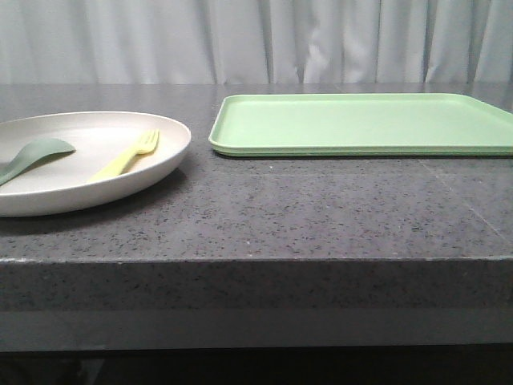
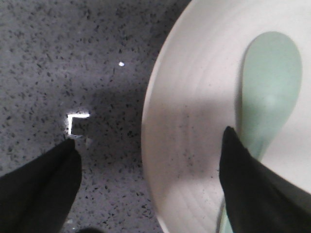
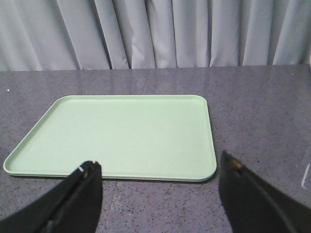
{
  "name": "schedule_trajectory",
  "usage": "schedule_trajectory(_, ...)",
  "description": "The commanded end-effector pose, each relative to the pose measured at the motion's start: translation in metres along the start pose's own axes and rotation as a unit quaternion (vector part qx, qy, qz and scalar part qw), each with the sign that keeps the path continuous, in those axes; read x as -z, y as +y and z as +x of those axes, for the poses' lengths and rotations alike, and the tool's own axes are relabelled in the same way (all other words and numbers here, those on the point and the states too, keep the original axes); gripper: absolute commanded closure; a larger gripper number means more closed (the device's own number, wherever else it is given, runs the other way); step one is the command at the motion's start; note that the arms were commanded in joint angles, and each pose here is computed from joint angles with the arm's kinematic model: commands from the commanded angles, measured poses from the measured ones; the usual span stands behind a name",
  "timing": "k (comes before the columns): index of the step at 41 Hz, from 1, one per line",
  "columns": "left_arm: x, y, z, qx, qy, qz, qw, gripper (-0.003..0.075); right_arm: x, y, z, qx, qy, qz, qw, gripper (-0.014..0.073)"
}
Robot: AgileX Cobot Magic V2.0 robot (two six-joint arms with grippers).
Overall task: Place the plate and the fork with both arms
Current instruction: 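Reach the left gripper to the cream plate rim and grasp it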
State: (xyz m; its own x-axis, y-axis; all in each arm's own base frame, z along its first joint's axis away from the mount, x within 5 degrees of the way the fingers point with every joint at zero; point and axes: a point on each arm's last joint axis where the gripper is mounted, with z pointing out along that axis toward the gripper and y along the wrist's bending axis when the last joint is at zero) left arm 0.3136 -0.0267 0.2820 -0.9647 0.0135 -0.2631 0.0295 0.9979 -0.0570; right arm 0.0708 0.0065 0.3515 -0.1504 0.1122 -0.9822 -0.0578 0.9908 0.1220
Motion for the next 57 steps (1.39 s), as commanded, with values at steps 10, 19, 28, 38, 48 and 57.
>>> schedule_trajectory(10,0.006,-0.004,-0.012,-0.005,-0.04,0.005,0.999,0.0166,0.001,0.001,-0.018,0.004,-0.052,-0.002,0.999,0.0063)
schedule_trajectory(19,0.004,-0.004,-0.011,-0.004,-0.034,0.004,0.999,0.0204,0.001,0.001,-0.018,0.004,-0.052,-0.002,0.999,0.0063)
schedule_trajectory(28,0.004,-0.004,-0.011,-0.004,-0.033,0.004,0.999,0.0449,0.001,0.001,-0.018,0.004,-0.052,-0.002,0.999,0.0063)
schedule_trajectory(38,0.004,-0.004,-0.011,-0.004,-0.032,0.004,0.999,0.0736,0.001,0.001,-0.018,0.004,-0.052,-0.002,0.999,0.0063)
schedule_trajectory(48,0.011,0.001,-0.007,0.009,-0.028,0.012,0.999,0.0738,0.001,0.001,-0.017,0.004,-0.051,-0.002,0.999,0.0063)
schedule_trajectory(57,0.039,0.014,-0.002,0.037,-0.072,0.071,0.994,0.0738,0.001,0.001,-0.017,0.004,-0.048,-0.002,0.999,0.0063)
